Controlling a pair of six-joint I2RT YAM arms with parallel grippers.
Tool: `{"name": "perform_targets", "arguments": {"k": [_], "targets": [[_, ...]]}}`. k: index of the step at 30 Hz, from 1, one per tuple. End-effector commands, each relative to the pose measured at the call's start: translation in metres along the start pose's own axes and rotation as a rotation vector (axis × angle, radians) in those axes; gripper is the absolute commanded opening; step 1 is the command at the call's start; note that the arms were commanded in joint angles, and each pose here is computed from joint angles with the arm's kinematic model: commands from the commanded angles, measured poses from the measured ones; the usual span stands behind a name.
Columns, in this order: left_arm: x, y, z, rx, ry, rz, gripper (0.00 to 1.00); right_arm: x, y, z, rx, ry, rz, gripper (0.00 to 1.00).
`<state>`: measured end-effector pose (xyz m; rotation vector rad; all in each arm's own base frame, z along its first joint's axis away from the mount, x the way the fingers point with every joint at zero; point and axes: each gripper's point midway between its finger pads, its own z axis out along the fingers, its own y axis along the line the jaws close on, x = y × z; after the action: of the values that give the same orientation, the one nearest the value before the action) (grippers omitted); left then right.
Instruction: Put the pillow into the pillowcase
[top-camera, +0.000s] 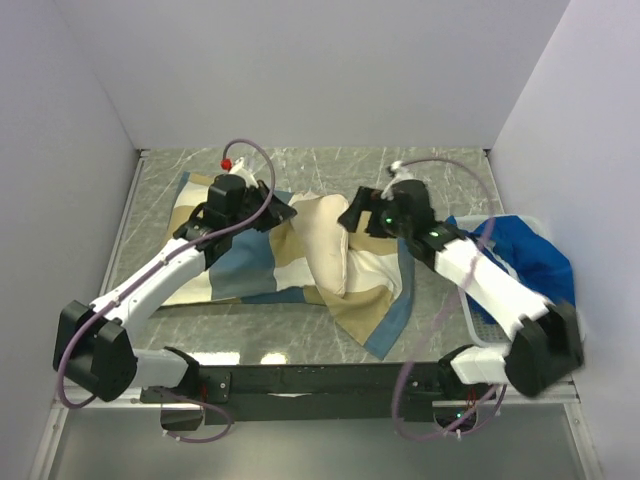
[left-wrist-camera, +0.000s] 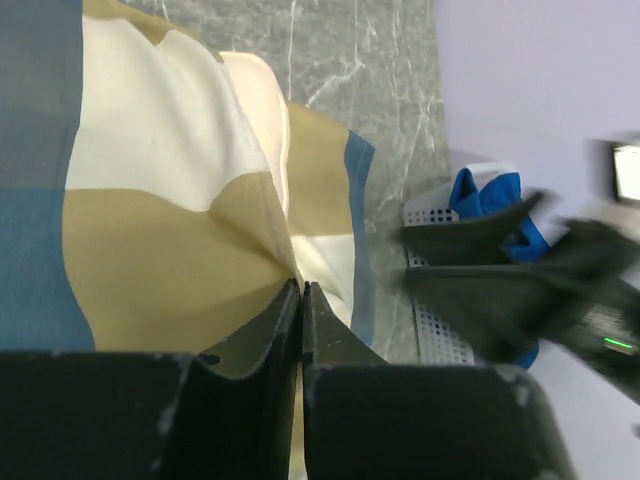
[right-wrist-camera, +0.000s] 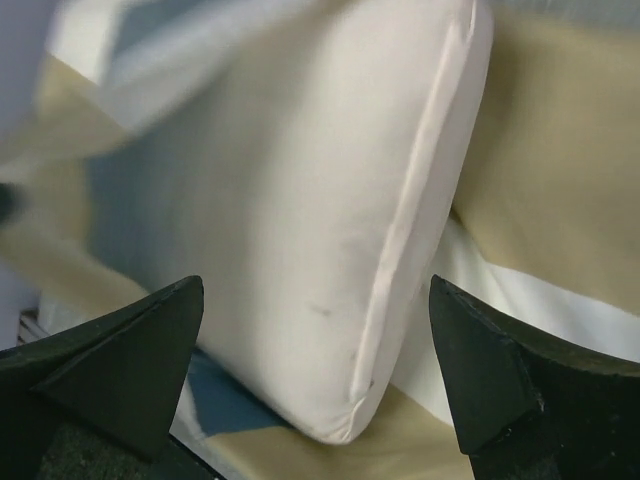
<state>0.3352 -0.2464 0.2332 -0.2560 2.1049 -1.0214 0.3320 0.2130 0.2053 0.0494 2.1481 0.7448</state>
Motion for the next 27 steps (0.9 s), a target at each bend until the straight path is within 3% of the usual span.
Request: {"name": "perform_targets", "arguments": {"k": [1,8,10,11,13,17,22,25,27], "targets": [[0.002,0.013,0.018,-0.072,0.034,0.050,0.08,0.050,-0.001,0.052,-0.092,0.213,0.065,1.00],[0.011,0.024,0.043,-0.091,0.067,0.045,0.08,0.081,0.003,0.087,-0.185,0.330,0.146,0.99],[0.011,0.021,0.046,-0.074,0.072,0.049,0.07,0.079,0.018,0.089,-0.255,0.367,0.170,0.88],[0.008,0.018,0.049,-0.062,0.068,0.052,0.07,0.075,0.026,0.086,-0.284,0.372,0.179,0.52],[0.007,0.016,0.052,-0.059,0.074,0.069,0.08,0.051,0.053,0.060,-0.363,0.337,0.188,0.00],[0.010,0.013,0.049,-0.050,0.090,0.097,0.06,0.037,0.083,-0.001,-0.398,0.230,0.121,0.00],[0.028,-0.008,0.035,0.047,0.128,0.107,0.07,0.139,0.029,0.036,-0.304,0.450,0.184,0.00],[0.039,-0.020,0.028,0.063,0.142,0.146,0.14,0.170,0.015,0.048,-0.253,0.482,0.161,0.00],[0.047,-0.015,0.027,0.050,0.156,0.166,0.19,0.179,0.009,0.047,-0.232,0.493,0.141,0.15]]}}
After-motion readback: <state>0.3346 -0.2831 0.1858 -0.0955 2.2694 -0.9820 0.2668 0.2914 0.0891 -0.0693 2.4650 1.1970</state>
